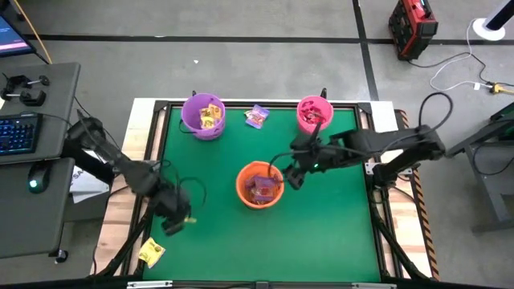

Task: Sort candy by brand, put in halloween buckets
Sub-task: Put the yellow candy into the light violet bucket, then put the violet candy into the orange bucket

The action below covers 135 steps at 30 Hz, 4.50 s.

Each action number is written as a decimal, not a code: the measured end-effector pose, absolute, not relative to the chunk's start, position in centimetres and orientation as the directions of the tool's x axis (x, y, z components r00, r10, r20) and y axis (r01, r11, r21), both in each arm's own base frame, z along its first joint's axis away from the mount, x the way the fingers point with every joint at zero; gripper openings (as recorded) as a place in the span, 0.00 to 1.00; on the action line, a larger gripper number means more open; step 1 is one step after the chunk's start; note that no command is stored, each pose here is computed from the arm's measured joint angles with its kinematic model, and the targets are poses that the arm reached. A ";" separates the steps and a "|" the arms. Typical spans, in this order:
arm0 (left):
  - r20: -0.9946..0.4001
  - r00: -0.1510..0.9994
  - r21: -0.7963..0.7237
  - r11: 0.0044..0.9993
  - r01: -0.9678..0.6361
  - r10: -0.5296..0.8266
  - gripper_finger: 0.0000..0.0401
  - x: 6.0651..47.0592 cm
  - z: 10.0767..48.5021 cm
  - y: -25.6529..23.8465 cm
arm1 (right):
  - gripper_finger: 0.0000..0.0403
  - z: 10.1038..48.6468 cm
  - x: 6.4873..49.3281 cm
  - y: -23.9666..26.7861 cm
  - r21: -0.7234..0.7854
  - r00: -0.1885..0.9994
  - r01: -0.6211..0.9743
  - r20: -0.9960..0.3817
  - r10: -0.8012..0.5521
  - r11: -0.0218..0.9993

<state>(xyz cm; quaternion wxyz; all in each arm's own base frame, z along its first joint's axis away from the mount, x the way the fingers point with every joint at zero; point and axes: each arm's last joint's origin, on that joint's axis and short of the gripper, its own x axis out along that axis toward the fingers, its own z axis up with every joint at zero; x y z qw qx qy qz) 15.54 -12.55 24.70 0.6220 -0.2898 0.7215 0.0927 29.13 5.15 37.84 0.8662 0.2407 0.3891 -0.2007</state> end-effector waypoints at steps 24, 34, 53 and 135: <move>-0.773 -0.546 -0.112 0.917 -0.382 -0.322 0.59 13.5 10.8 -19.9 | 0.75 30.9 34.2 7.8 0.087 0.427 0.359 -0.900 -0.081 0.929; -0.868 -0.319 -0.276 0.904 -0.326 -0.380 0.05 16.4 14.5 -21.2 | 0.75 30.5 32.6 8.6 -0.016 0.305 0.288 -0.946 -0.107 0.957; -0.585 0.684 -0.157 0.766 -0.623 0.436 0.00 24.1 39.0 0.9 | 0.75 37.8 23.6 7.2 -0.176 0.409 0.427 -0.837 -0.363 0.887; -0.736 0.564 -0.120 0.748 -0.653 0.374 0.46 37.0 17.2 26.2 | 0.75 39.9 24.4 -4.0 0.146 0.447 0.814 -0.776 -0.445 0.563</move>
